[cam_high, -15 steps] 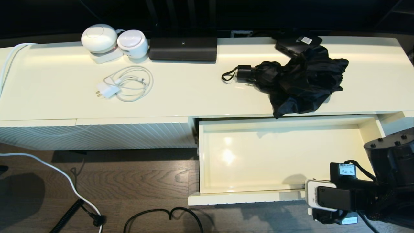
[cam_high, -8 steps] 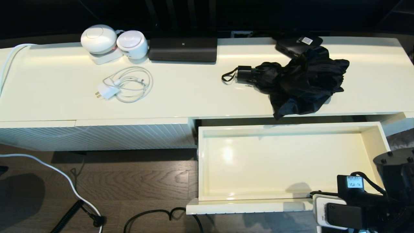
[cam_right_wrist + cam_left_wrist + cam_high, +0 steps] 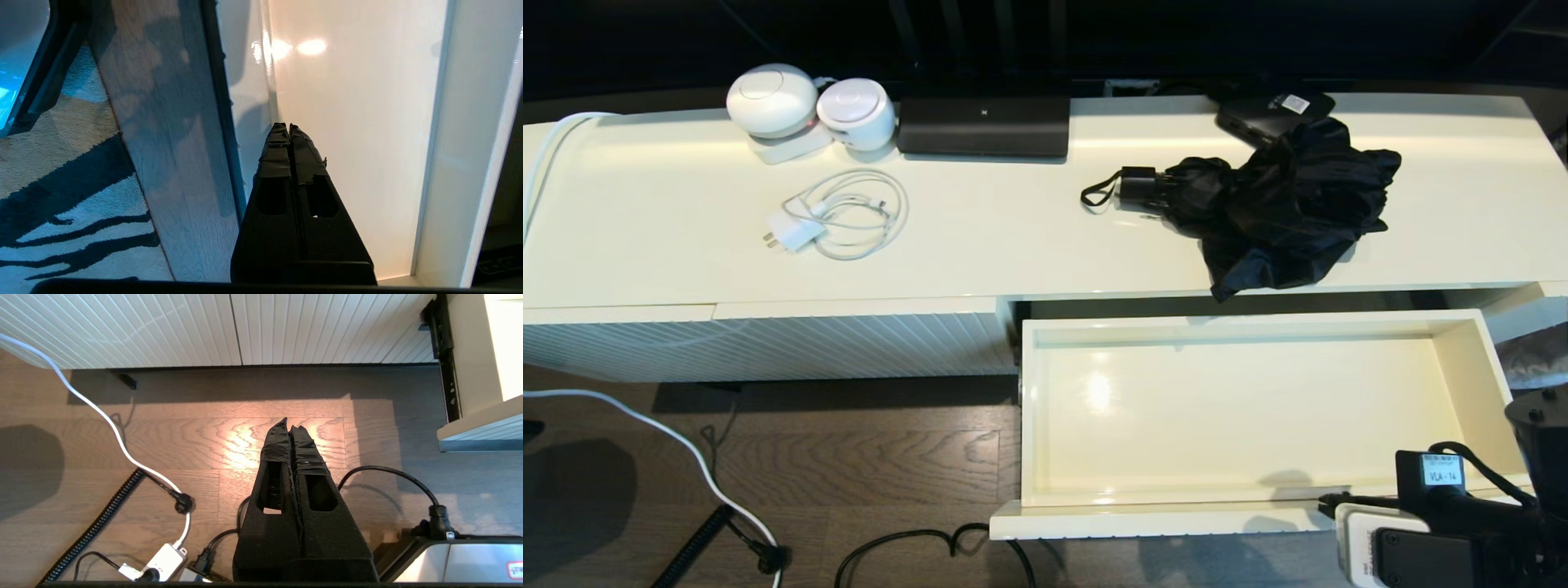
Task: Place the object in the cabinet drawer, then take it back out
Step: Open the drawer, then put the umbrella in the drawer
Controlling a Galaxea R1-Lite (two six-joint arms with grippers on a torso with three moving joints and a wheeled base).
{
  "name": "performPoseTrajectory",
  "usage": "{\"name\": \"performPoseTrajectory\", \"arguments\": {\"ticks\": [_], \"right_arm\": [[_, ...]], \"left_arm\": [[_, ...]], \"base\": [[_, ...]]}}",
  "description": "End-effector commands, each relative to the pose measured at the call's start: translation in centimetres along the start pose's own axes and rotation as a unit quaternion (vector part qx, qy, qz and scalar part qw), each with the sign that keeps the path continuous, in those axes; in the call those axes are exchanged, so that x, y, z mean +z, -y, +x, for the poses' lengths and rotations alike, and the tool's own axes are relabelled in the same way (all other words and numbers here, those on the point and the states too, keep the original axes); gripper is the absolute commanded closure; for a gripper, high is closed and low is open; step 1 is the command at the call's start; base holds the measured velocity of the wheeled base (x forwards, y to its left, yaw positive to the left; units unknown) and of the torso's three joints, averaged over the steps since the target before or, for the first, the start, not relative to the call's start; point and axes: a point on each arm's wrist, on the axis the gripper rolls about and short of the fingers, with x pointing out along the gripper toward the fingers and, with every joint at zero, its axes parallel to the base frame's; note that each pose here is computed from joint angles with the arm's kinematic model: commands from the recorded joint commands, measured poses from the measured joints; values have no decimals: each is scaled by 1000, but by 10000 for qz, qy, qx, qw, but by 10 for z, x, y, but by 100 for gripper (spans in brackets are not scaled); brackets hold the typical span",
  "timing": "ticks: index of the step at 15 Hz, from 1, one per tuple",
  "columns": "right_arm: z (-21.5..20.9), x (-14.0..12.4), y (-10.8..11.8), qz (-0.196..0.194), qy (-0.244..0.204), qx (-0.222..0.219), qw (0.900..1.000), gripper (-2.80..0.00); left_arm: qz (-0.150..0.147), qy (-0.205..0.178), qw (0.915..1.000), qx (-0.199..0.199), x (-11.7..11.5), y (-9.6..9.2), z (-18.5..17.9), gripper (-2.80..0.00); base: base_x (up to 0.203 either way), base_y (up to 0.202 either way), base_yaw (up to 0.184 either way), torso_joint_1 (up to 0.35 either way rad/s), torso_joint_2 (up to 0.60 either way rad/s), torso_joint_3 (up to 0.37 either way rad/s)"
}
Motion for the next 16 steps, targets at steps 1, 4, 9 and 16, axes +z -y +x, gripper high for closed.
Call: {"name": "performPoseTrajectory", "arguments": {"ticks": [1,4,9,16], "right_arm": [[-11,5,12,20,206,-452,9988,0],[-19,11,26,57,427,-1029,9938,0],[-39,21,51,-489,683,-1927,9777,0],[-34,45,97,-789,701,-2810,9539,0]], "left_arm": [[1,10,10000,0,0,0,0,0],[-3,11,10000,7,0,0,0,0],[-3,10,10000,0,0,0,0,0],[-3,13,10000,2,0,0,0,0]], "base": [[0,0,0,0,0,0],[0,0,0,0,0,0],[0,0,0,0,0,0],[0,0,0,0,0,0]]}}
